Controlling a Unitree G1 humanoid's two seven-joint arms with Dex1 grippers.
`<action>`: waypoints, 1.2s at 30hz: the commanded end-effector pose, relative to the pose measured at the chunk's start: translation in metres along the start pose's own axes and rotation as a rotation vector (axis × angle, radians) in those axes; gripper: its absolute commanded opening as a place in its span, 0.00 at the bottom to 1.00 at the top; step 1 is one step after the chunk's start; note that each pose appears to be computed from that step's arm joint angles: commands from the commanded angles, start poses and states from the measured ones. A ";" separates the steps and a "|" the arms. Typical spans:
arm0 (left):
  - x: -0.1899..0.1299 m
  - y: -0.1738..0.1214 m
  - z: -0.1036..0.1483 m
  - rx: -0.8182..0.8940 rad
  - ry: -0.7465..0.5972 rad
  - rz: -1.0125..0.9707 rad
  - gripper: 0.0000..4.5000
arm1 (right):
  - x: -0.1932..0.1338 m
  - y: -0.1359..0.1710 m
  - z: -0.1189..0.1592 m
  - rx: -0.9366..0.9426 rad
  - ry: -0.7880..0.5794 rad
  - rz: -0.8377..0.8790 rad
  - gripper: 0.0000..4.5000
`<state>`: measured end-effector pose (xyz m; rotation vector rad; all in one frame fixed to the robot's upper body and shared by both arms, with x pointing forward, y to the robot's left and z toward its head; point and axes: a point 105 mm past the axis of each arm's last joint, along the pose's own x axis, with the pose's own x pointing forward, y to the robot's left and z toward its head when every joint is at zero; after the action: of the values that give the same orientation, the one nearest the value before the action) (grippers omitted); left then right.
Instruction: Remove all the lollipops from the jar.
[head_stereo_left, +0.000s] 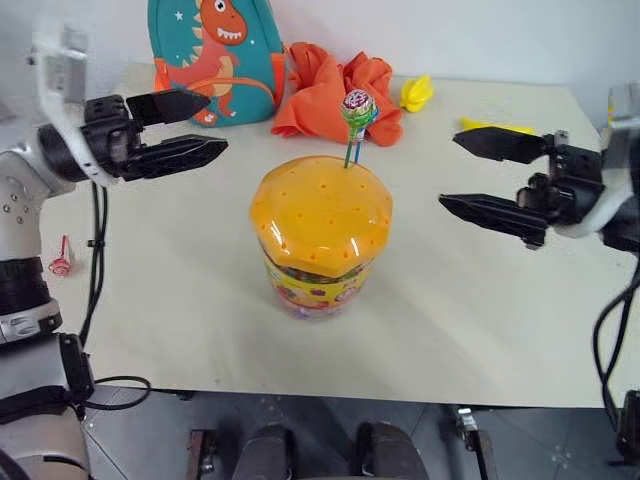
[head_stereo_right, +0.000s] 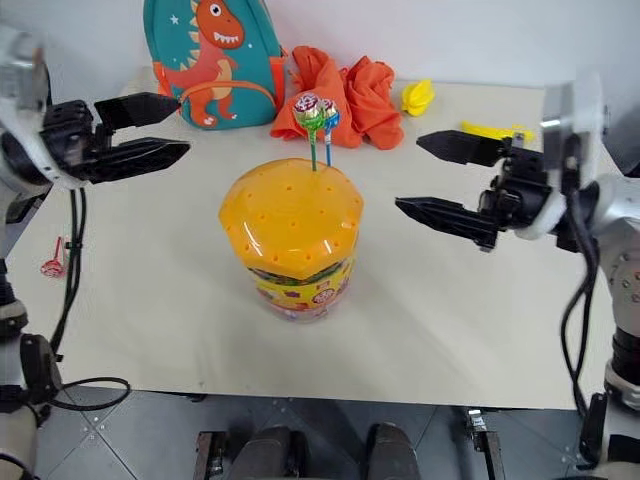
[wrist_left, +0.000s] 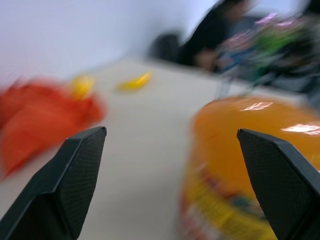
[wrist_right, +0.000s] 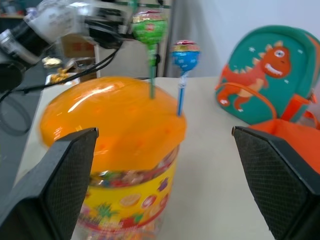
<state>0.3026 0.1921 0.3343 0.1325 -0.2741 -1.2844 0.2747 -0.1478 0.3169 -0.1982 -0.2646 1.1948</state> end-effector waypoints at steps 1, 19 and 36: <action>-0.010 -0.015 0.008 0.066 -0.084 -0.115 0.99 | 0.013 0.003 0.013 -0.019 -0.041 0.019 1.00; -0.036 -0.048 -0.003 0.106 -0.101 -0.127 0.99 | 0.078 -0.024 -0.007 0.083 -0.105 0.148 1.00; -0.034 -0.055 -0.005 0.107 -0.095 -0.053 0.99 | 0.104 -0.038 -0.011 0.078 -0.093 0.190 1.00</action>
<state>0.2524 0.2119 0.3027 0.1331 -0.3854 -1.3181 0.3518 -0.0672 0.3135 -0.0617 -0.2304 1.3856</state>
